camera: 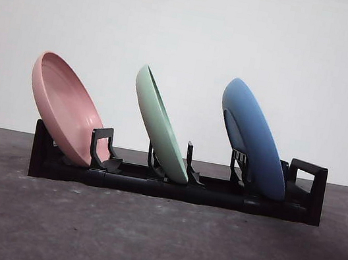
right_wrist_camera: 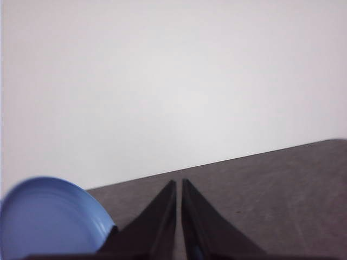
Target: Place the plate
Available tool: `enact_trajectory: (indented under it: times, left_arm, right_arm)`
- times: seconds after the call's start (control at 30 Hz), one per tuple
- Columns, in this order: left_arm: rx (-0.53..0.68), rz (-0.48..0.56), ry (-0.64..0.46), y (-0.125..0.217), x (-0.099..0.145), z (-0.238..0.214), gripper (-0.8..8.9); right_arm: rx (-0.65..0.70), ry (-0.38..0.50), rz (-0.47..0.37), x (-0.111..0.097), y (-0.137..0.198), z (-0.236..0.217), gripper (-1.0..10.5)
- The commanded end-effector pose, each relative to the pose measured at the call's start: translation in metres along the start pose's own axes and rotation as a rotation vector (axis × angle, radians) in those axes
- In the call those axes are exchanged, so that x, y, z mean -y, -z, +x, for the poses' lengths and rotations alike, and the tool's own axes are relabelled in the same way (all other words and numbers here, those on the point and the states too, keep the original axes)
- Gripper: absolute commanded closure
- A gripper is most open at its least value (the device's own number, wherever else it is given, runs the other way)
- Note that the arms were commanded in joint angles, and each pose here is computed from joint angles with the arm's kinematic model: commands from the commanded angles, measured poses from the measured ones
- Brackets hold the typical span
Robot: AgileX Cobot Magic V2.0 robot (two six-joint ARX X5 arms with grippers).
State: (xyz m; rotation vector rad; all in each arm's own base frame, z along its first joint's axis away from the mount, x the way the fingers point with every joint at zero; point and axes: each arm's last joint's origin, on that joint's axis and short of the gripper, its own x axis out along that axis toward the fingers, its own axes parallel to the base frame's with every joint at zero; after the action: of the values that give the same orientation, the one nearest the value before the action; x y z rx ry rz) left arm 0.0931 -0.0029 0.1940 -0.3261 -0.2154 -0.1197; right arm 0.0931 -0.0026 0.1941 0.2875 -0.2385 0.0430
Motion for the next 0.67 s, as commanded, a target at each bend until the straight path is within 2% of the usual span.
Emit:
enact_trajectory:
  times: [0.03, 0.1, 0.2, 0.33, 0.53, 0.67]
  left_arm:
    - [-0.026, -0.122, -0.016, -0.009, 0.003, 0.000, 8.04]
    - [-0.082, -0.132, -0.029, -0.021, 0.007, 0.000, 8.04]
    - [-0.176, -0.131, -0.064, -0.045, 0.016, 0.001, 8.04]
    - [-0.284, -0.062, -0.067, -0.076, 0.027, 0.006, 8.04]
    - [-0.492, 0.016, -0.017, -0.111, 0.041, 0.024, 8.04]
    - [-0.648, 0.045, 0.009, -0.125, 0.046, 0.041, 8.04]
  right_arm:
    - [0.013, -0.006, 0.101, -0.006, -0.020, 0.000, 9.3]
    - [-0.029, 0.009, 0.101, -0.010, -0.033, 0.001, 9.3]
    - [-0.141, 0.015, 0.052, -0.019, -0.058, 0.004, 9.3]
    - [-0.305, -0.030, 0.002, -0.029, -0.087, 0.016, 9.3]
    - [-0.539, -0.105, 0.004, -0.043, -0.122, 0.044, 9.3]
    - [-0.643, -0.168, 0.017, -0.051, -0.140, 0.064, 9.3]
